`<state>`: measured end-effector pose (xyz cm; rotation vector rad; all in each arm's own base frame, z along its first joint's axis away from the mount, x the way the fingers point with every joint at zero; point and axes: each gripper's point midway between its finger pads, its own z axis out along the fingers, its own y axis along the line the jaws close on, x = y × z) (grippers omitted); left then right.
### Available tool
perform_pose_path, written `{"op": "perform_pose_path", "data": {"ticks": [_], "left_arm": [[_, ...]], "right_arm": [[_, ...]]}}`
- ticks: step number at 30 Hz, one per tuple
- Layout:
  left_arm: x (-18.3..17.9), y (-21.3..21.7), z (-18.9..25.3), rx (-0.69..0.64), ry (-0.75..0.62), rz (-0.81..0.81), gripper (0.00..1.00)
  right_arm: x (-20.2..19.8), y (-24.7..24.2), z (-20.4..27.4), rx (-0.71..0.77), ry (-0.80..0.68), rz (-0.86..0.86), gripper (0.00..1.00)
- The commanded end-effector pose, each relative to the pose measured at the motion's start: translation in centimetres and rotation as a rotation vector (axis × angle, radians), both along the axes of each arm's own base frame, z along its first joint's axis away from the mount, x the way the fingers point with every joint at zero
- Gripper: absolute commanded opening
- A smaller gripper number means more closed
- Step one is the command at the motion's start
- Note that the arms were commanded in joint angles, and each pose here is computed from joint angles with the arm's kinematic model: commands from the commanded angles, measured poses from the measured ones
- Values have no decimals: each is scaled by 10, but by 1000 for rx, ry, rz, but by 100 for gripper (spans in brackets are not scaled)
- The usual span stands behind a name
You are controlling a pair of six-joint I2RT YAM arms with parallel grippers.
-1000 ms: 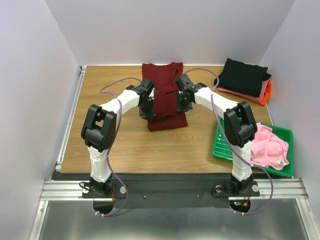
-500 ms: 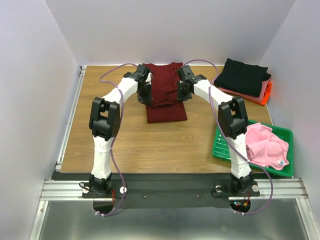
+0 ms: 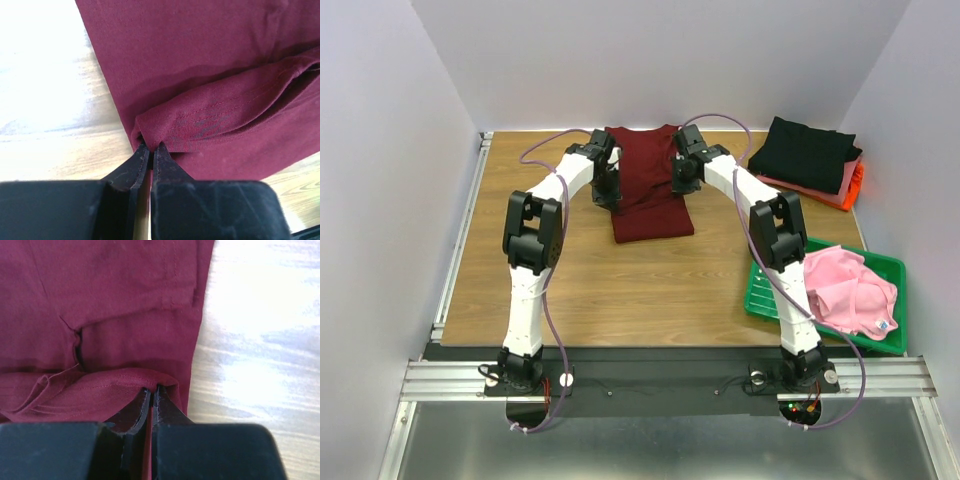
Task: Fold and stack the t-shirts
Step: Fold the tshirt
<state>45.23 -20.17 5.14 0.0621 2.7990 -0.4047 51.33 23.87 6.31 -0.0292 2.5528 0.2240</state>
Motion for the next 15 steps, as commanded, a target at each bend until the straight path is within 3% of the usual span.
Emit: {"op": "perform_pose_path", "data": {"ticks": [1,6,9,10,12,13,15], "left_arm": [[14,2,20,-9,-52,-12,0],[24,6,25,-9,-72,8,0],[40,11,47,-5,-136,42,13],[49,11,67,-11,-189,71,35],[57,7,90,-24,-267,88,58],[62,7,110,-40,-339,111,75],[66,6,121,-52,-402,124,84]], "right_arm": [[23,-4,17,11,-74,-8,0],[27,-5,14,11,-76,-13,1],[31,-7,23,21,-93,-22,16],[35,-8,34,13,-122,-17,34],[38,-10,47,7,-150,-17,47],[39,-10,58,1,-174,-7,53],[39,-10,71,8,-196,0,56]]}}
